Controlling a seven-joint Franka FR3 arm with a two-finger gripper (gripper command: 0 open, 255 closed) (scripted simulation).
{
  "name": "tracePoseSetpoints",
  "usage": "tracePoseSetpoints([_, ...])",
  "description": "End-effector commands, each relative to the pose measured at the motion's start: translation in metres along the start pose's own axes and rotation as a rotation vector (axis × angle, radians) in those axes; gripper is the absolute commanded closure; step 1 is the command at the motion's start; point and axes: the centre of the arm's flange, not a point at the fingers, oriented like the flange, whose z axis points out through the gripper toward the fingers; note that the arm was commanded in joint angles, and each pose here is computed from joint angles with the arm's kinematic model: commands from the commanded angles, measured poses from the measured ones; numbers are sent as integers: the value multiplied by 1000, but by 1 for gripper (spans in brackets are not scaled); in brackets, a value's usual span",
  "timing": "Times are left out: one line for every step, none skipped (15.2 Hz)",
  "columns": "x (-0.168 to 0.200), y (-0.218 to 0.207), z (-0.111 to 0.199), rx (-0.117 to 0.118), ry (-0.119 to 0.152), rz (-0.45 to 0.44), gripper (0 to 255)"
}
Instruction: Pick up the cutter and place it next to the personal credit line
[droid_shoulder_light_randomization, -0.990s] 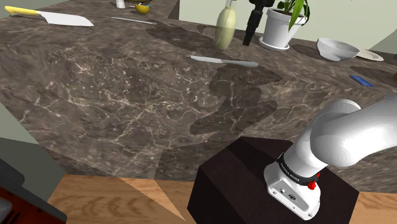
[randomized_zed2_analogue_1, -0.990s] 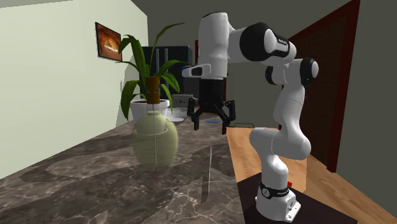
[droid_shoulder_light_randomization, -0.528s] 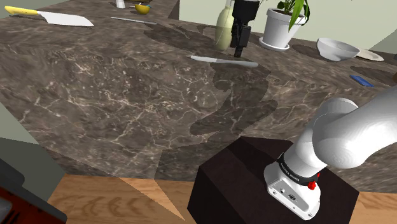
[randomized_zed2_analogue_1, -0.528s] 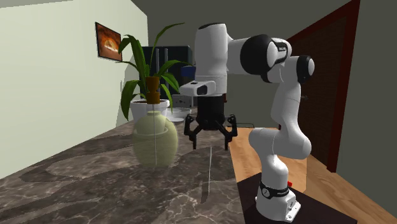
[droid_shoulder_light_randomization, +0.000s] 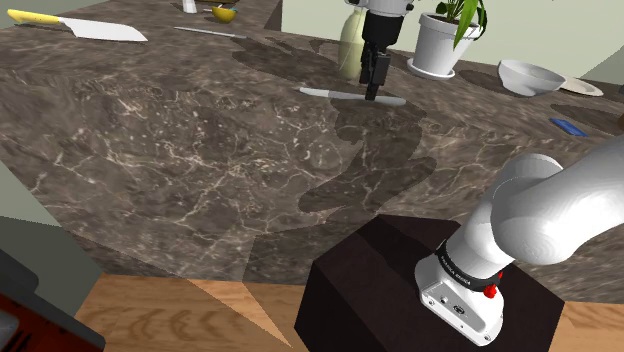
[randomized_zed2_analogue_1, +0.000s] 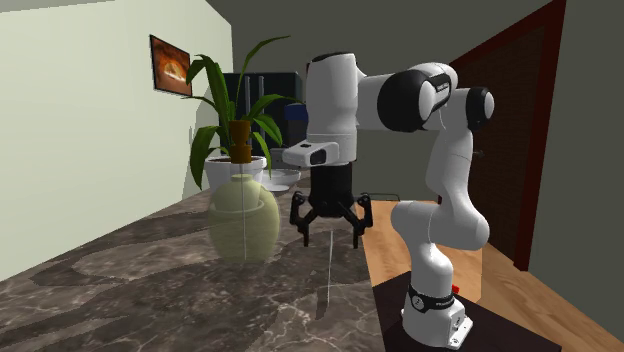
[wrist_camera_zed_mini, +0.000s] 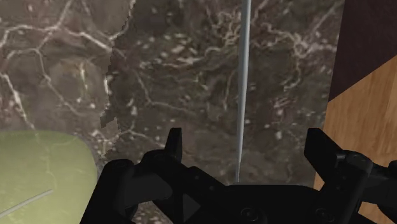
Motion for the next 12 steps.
tracePoseSetpoints([0,0,0,0,0,0,0])
tracePoseSetpoints([0,0,0,0,0,0,0])
tracePoseSetpoints([0,0,0,0,0,0,0])
tracePoseSetpoints([0,0,0,0,0,0,255])
tracePoseSetpoints([0,0,0,0,0,0,255])
tracePoseSetpoints([0,0,0,0,0,0,255])
tracePoseSetpoints([0,0,0,0,0,0,255])
tracePoseSetpoints([0,0,0,0,0,0,255])
tracePoseSetpoints([0,0,0,0,0,0,255])
tracePoseSetpoints([0,0,0,0,0,0,255])
tracePoseSetpoints([0,0,0,0,0,0,255])
tracePoseSetpoints([0,0,0,0,0,0,255])
